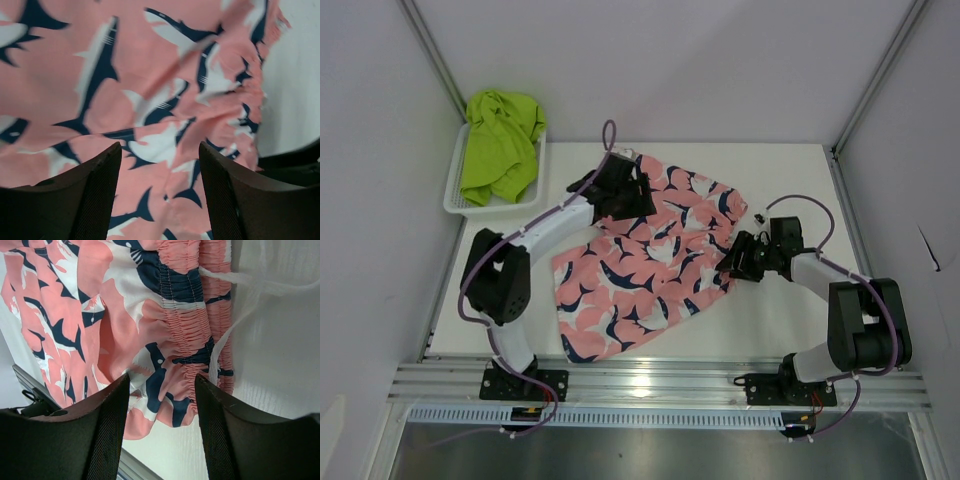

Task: Fold and stack the shorts
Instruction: Flatten the shorts out

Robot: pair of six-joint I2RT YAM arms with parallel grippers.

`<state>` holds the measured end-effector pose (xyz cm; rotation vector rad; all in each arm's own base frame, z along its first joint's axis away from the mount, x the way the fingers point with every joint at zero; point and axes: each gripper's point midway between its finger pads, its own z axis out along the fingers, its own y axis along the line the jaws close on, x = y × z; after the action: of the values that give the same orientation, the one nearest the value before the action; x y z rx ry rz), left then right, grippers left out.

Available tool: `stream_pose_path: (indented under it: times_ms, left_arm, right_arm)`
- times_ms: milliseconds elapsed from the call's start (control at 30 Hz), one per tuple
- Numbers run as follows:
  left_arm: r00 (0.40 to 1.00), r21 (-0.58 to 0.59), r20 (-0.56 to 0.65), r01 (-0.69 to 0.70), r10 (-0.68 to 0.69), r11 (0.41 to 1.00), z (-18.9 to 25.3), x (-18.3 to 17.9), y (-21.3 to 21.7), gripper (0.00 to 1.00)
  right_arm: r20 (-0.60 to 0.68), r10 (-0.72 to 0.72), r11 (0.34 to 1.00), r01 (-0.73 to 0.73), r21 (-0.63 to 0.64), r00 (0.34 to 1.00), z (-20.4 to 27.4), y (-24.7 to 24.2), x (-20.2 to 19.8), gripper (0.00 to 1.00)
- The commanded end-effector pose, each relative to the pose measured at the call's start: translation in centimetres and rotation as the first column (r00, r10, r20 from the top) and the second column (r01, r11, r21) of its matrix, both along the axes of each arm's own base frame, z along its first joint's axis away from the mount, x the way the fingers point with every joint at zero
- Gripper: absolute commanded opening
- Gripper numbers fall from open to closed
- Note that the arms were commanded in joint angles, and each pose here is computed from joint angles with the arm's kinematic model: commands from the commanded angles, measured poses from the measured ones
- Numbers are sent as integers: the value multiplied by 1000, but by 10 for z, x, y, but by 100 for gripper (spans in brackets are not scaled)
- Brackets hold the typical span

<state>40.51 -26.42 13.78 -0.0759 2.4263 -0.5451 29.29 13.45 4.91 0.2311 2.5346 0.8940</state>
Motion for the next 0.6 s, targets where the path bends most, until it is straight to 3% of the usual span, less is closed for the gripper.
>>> stream_pose_path:
  times_ms: [0,200,333,567]
  left_arm:
    - [997,-52,-6,80,-81,995,-5,5,-37,66]
    - [985,-147,-101,124,-140,981,-46,8,-75,65]
    - [978,-162,-161,105,-131,981,-77,13,-76,63]
    - [975,-180,-189,79,-113,981,-86,32,-69,62]
  right_arm:
    - [80,2,1000,-4,22,997,16,-1,11,57]
    - [100,-14,999,11,37,995,20,-7,23,57]
    - [88,-25,999,21,35,996,12,-10,28,57]
    - [30,-9,999,8,46,1000,-5,-7,13,57]
